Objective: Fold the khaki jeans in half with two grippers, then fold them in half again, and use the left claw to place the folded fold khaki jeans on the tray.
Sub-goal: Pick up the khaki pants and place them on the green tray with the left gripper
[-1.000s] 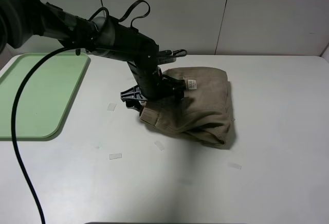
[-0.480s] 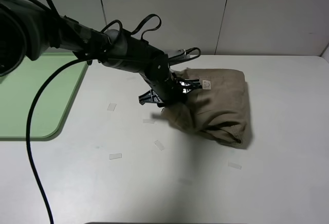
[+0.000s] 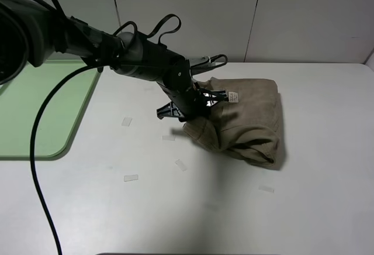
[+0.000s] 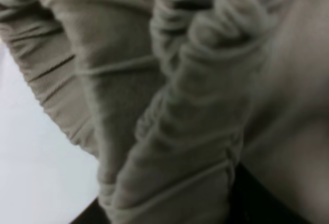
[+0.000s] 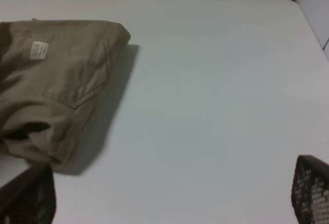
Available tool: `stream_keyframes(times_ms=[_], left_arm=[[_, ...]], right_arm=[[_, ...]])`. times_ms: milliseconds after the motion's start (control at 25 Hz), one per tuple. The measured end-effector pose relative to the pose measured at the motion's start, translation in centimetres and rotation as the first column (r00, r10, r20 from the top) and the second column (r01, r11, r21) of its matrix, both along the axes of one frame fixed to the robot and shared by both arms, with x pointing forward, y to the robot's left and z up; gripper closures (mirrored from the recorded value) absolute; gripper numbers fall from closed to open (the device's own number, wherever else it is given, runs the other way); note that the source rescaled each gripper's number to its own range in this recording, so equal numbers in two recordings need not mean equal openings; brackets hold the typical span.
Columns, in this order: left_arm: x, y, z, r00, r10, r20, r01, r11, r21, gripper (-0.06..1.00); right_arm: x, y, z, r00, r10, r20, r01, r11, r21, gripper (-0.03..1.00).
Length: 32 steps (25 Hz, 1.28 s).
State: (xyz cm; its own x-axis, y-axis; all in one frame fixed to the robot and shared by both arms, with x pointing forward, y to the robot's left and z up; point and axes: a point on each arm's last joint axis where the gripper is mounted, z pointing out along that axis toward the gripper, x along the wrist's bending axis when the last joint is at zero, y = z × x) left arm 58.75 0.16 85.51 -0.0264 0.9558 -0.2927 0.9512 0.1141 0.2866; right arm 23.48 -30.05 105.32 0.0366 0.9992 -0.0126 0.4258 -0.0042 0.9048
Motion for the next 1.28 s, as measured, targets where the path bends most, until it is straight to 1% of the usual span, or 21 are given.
stream_keyframes(times_ms=[80, 200, 320, 400, 520, 720, 760, 800, 880, 1120, 1280], left_arm=[[0.1, 0.9, 0.8, 0.999, -0.022, -0.032, 0.023, 0.999, 0.044, 0.64], [0.2, 3.0, 2.0, 0.992, -0.076, -0.097, 0.088, 0.988, 0.126, 0.65], [0.5, 4.9, 3.1, 0.982, -0.127, -0.14, 0.151, 0.972, 0.18, 0.66], [0.8, 6.0, 4.0, 0.976, -0.157, -0.149, 0.186, 0.96, 0.207, 0.66], [1.3, 7.9, 5.5, 0.974, -0.165, -0.153, 0.2, 0.946, 0.254, 0.67], [2.3, 11.1, 7.6, 0.979, -0.155, -0.134, 0.191, 0.927, 0.322, 0.68], [2.3, 11.1, 7.6, 0.979, -0.155, -0.134, 0.191, 0.927, 0.322, 0.68], [2.7, 12.4, 8.2, 0.98, -0.152, -0.128, 0.186, 0.925, 0.331, 0.68], [3.2, 13.7, 8.6, 0.98, -0.15, -0.129, 0.185, 0.923, 0.337, 0.68], [4.3, 18.2, 8.8, 0.979, -0.114, -0.17, 0.17, 0.918, 0.359, 0.68], [5.1, 21.4, 8.8, 0.98, -0.078, -0.183, 0.141, 0.92, 0.365, 0.68]], right_arm=[[0.0, 0.0, 0.0, 1.0, 0.0, 0.0, 0.0, 1.0, 0.0, -0.03], [0.0, 0.0, 0.0, 1.0, 0.0, 0.0, 0.0, 1.0, 0.0, -0.03], [0.0, 0.0, 0.0, 1.0, 0.0, 0.0, 0.0, 1.0, 0.0, -0.03], [0.0, 0.0, 0.0, 1.0, 0.0, 0.0, 0.0, 1.0, 0.0, -0.03], [0.0, 0.0, 0.0, 1.0, 0.0, 0.0, 0.0, 1.0, 0.0, -0.03], [0.0, 0.0, 0.0, 1.0, 0.0, 0.0, 0.0, 1.0, 0.0, -0.03], [0.0, 0.0, 0.0, 1.0, 0.0, 0.0, 0.0, 1.0, 0.0, -0.03], [0.0, 0.0, 0.0, 1.0, 0.0, 0.0, 0.0, 1.0, 0.0, -0.03], [0.0, 0.0, 0.0, 1.0, 0.0, 0.0, 0.0, 1.0, 0.0, -0.03], [0.0, 0.0, 0.0, 1.0, 0.0, 0.0, 0.0, 1.0, 0.001, -0.03], [0.0, 0.0, 0.0, 1.0, 0.0, 0.0, 0.0, 1.0, 0.001, -0.03]])
